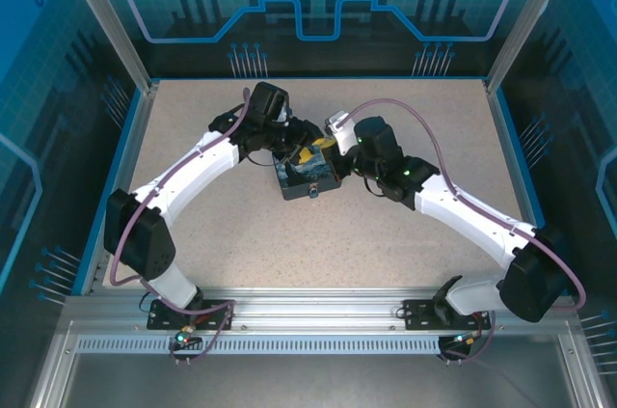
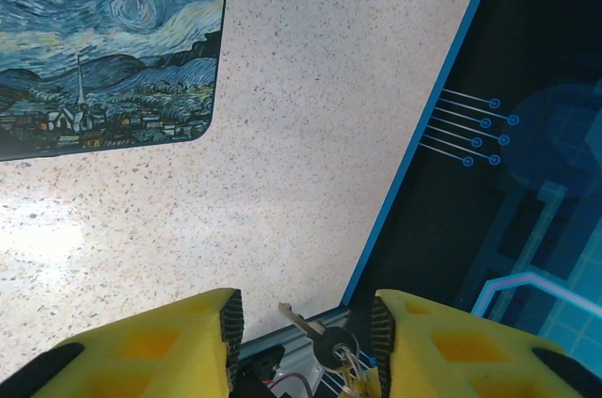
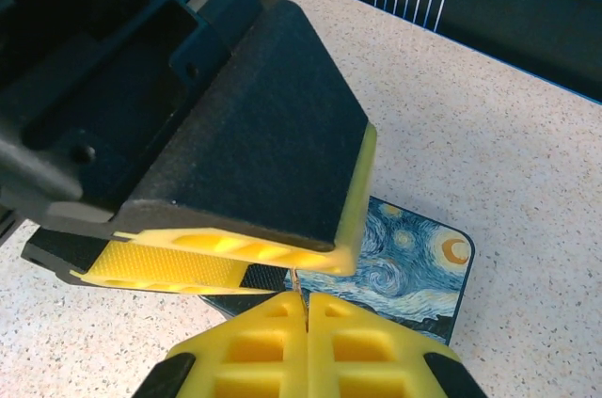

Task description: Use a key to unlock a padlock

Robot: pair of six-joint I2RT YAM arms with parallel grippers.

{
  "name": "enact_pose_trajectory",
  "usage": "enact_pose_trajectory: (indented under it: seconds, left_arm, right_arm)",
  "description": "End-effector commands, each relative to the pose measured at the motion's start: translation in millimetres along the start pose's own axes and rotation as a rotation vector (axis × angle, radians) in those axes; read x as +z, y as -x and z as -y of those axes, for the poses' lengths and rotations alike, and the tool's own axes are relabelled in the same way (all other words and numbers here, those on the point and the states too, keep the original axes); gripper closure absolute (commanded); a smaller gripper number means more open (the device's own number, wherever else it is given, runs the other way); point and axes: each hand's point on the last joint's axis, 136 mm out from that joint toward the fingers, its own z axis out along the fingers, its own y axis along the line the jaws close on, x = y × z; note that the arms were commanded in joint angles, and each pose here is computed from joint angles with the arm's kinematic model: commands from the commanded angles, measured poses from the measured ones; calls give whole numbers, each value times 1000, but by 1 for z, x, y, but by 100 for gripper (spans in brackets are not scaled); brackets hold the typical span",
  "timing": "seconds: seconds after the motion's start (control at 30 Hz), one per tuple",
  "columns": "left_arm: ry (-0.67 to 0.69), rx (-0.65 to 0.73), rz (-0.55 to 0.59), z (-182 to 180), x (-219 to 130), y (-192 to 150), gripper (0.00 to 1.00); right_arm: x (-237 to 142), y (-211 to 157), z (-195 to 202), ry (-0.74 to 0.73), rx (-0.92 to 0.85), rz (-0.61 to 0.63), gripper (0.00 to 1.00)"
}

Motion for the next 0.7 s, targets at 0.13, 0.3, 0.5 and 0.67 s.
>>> enact_pose_trajectory:
  seconds: [0.13, 0.3, 0.5, 0.67]
  left_arm:
    - [-4, -12, -27, -1, 4, -4, 63]
    - [0, -10, -27, -3, 6, -4, 73]
    - [1, -10, -25, -4, 7, -3, 78]
    - [2, -10, -23, -5, 8, -2, 86]
  right_arm:
    - [2, 9, -3, -47, -68, 10, 100]
    - [2, 8, -4, -57, -89, 1, 100]
    - [2, 7, -5, -71, -115, -3, 100]
    - [3, 8, -7, -77, -124, -3, 100]
